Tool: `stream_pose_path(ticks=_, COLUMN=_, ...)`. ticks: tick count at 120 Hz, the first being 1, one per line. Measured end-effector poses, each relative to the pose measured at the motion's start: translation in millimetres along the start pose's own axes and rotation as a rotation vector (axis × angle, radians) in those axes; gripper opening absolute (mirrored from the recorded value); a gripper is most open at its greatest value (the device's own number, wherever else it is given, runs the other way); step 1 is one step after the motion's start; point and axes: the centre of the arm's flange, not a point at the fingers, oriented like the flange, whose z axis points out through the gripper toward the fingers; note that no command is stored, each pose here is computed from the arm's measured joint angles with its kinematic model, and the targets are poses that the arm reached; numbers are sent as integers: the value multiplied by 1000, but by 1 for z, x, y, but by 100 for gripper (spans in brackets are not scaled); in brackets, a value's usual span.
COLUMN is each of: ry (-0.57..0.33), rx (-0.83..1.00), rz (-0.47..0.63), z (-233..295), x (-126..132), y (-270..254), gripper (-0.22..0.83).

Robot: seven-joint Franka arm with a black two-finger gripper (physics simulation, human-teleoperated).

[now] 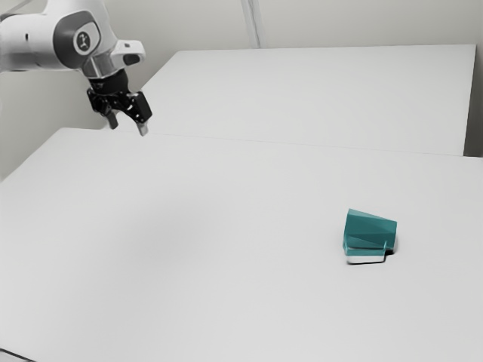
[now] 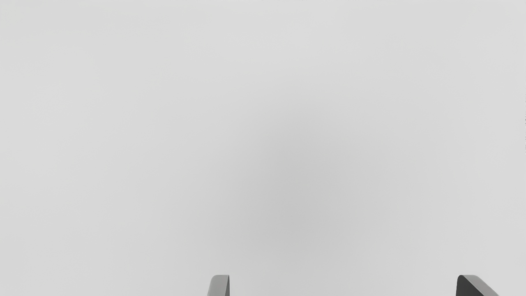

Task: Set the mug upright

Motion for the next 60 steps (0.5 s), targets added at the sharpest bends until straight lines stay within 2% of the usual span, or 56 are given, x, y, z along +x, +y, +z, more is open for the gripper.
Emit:
stream_pose_path(ticks=21, ry=51, rx=7, rz=2, z=0, x=6, y=-4, gripper=62)
stream_pose_path(ticks=40, ry=99, rx=-22, rz=3, z=35, x=36, y=1, gripper=62)
stream_pose_path(ticks=53, ry=139, rx=-64, rz=32, z=63, x=62, y=32, gripper=62)
stream_pose_path(ticks=60, ry=152, rx=-85, rz=58, z=78, x=61, y=59, gripper=62)
